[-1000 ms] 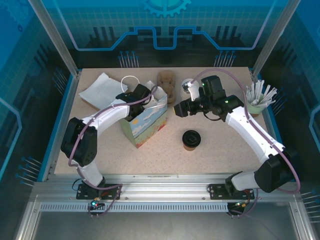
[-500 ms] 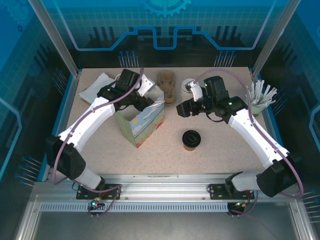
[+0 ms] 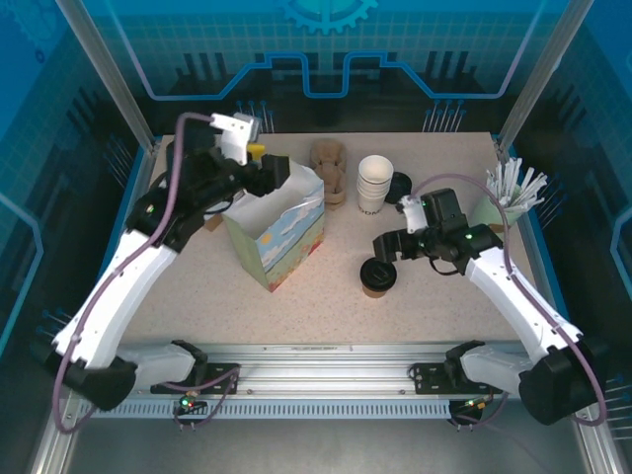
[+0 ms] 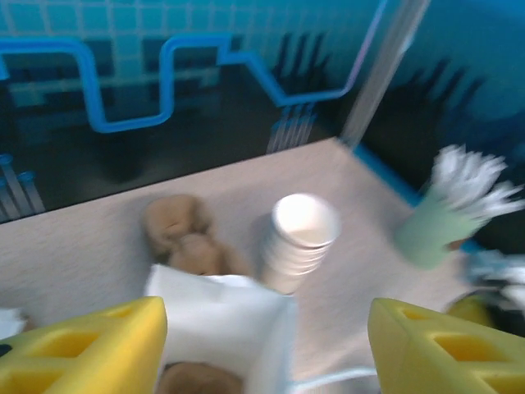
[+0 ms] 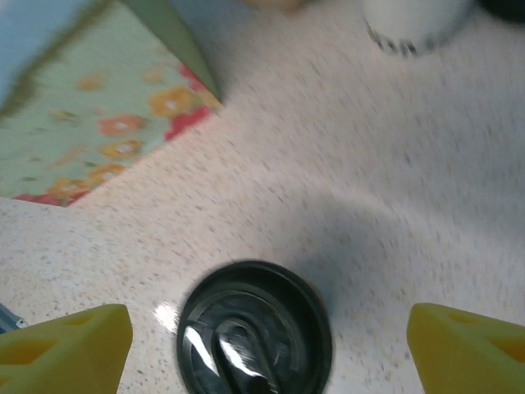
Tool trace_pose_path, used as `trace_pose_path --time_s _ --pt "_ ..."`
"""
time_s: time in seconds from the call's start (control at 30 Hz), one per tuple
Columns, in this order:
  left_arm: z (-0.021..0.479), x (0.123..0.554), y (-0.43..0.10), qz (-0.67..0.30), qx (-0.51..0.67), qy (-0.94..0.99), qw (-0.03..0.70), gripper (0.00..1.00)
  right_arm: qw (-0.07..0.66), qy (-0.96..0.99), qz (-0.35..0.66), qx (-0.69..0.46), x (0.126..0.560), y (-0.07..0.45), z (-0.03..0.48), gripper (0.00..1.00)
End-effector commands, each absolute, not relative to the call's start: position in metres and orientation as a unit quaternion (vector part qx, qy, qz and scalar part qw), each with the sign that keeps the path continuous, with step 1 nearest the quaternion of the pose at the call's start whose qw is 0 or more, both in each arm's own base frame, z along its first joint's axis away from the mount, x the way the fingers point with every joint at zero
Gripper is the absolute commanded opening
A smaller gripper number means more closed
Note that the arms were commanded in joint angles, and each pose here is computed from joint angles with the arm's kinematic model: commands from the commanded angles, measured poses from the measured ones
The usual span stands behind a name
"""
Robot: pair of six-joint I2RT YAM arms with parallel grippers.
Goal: Pack the takeout coffee
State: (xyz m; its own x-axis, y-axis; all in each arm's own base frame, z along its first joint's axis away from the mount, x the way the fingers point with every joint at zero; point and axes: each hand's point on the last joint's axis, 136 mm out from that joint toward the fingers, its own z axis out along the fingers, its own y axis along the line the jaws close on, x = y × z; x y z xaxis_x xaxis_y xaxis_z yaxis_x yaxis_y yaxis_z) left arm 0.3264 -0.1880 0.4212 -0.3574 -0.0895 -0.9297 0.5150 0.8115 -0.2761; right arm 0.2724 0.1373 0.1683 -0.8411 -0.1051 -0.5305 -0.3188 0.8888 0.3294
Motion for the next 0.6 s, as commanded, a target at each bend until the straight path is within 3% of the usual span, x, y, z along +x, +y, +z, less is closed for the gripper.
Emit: trace_pose_path --time_s 0.0,0.4,0.57 --pt "0.432 0.285 -0.228 -0.417 0.134 0.75 0.496 0.66 0.21 0.929 0.296 -0.077 0.264 0.147 0.148 0.89" --pt "0.34 0.205 -0.295 -0.432 0.243 0.802 0.333 0.65 0.155 0.904 0.394 -0.053 0.251 0.159 0.108 0.76" --pt "0.318 0.194 -0.307 -0.421 0.263 0.81 0.311 0.65 0.144 0.905 0.397 -0.056 0.249 0.164 0.101 0.69"
